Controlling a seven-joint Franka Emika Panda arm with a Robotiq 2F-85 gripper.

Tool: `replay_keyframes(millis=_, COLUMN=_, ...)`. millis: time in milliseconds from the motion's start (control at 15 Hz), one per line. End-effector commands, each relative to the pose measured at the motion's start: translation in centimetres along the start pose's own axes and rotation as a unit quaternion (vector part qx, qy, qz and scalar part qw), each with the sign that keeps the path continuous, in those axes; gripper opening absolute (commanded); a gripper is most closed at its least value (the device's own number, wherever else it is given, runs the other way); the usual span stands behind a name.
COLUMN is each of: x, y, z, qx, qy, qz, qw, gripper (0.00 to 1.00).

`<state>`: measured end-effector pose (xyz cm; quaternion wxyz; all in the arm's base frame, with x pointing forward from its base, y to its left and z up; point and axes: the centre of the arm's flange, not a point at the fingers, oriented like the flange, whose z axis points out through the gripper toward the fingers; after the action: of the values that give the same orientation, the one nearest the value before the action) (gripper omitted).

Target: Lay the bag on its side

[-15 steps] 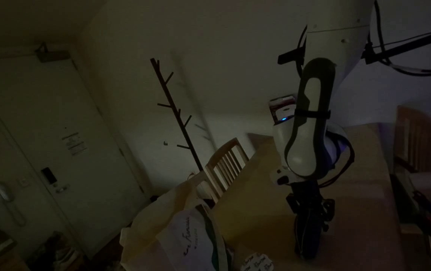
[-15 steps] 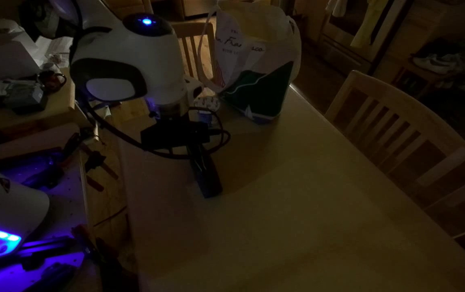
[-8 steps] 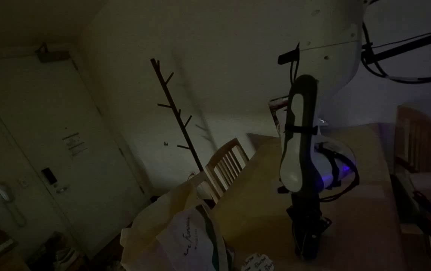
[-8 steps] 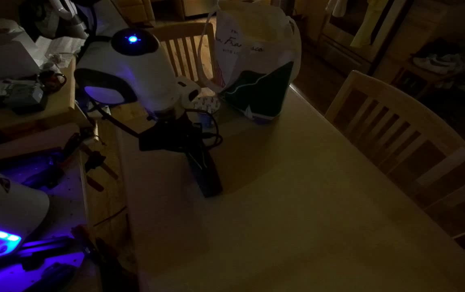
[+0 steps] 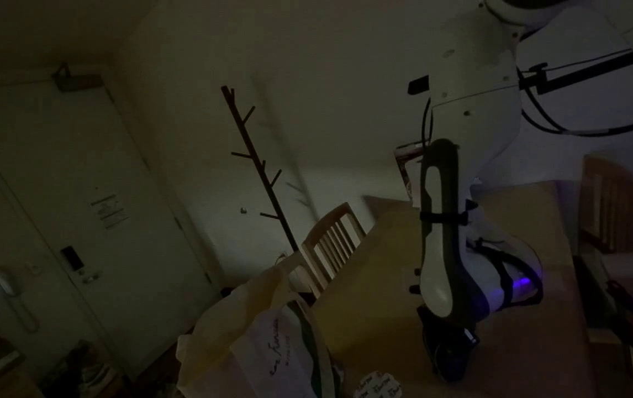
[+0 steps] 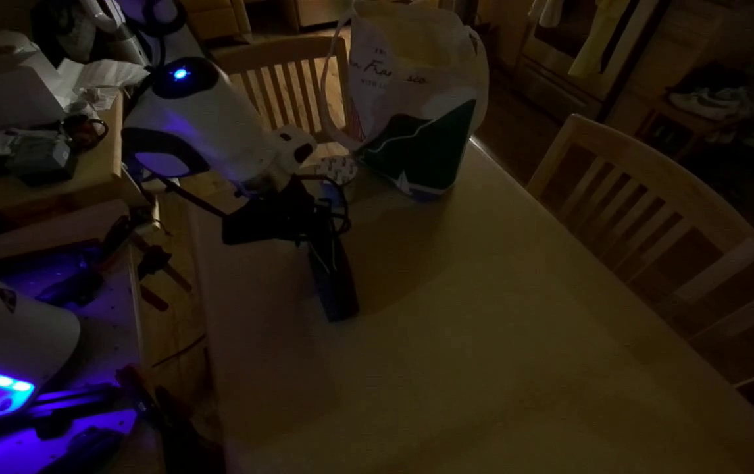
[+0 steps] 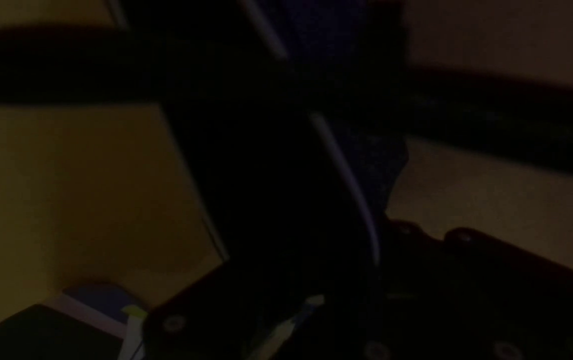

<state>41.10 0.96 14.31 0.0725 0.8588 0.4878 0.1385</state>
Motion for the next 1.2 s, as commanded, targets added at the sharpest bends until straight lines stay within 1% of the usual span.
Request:
replay_keyframes(millis=0, x=-1.7, y=-2.0, z=2.1, qx=-0.048, qy=-0.026, qz=0.033, qw=0.998, gripper=0.06)
replay_keyframes(millis=67, x=-1.8, y=-1.6, z=1.2, qx=-0.055, qy=-0.026, qz=0.039, qw=0.9974, gripper=0.06)
replay_keyframes(millis=133, x=-1.9, y=-0.8, z=0.0, qx=-0.073, qy=-0.034, qz=0.046, qw=0.9957, gripper=0.06)
replay_keyframes(millis=333, x=-1.8, y=1.4, z=-3.8, qx=-0.14, qy=-0.057, qz=0.055, qw=0.987, gripper=0.06)
replay_keyframes(millis=533, x=-1.4, y=3.7, z=-6.1, qx=-0.199, qy=-0.077, qz=0.084, qw=0.9734, gripper=0.05)
replay_keyframes(millis=600, x=-1.6, y=4.6, z=-6.2, qx=-0.213, qy=-0.087, qz=0.095, qw=0.9686, gripper=0.05)
replay_keyframes(millis=800, x=-2.4, y=7.4, z=-4.0, qx=-0.204, qy=-0.118, qz=0.11, qw=0.9656, gripper=0.05)
replay_keyframes(millis=867, x=-2.6, y=7.3, z=-2.9, qx=-0.193, qy=-0.124, qz=0.109, qw=0.9671, gripper=0.05)
replay_keyframes(millis=933, x=-2.6, y=6.7, z=-1.8, qx=-0.159, qy=-0.105, qz=0.111, qw=0.9754, gripper=0.05)
replay_keyframes(millis=1067, x=-2.5, y=5.1, z=-0.7, qx=-0.13, qy=-0.099, qz=0.123, qw=0.9789, gripper=0.05)
replay_keyframes(millis=1133, x=-2.6, y=4.6, z=-0.1, qx=-0.126, qy=-0.103, qz=0.129, qw=0.9782, gripper=0.05)
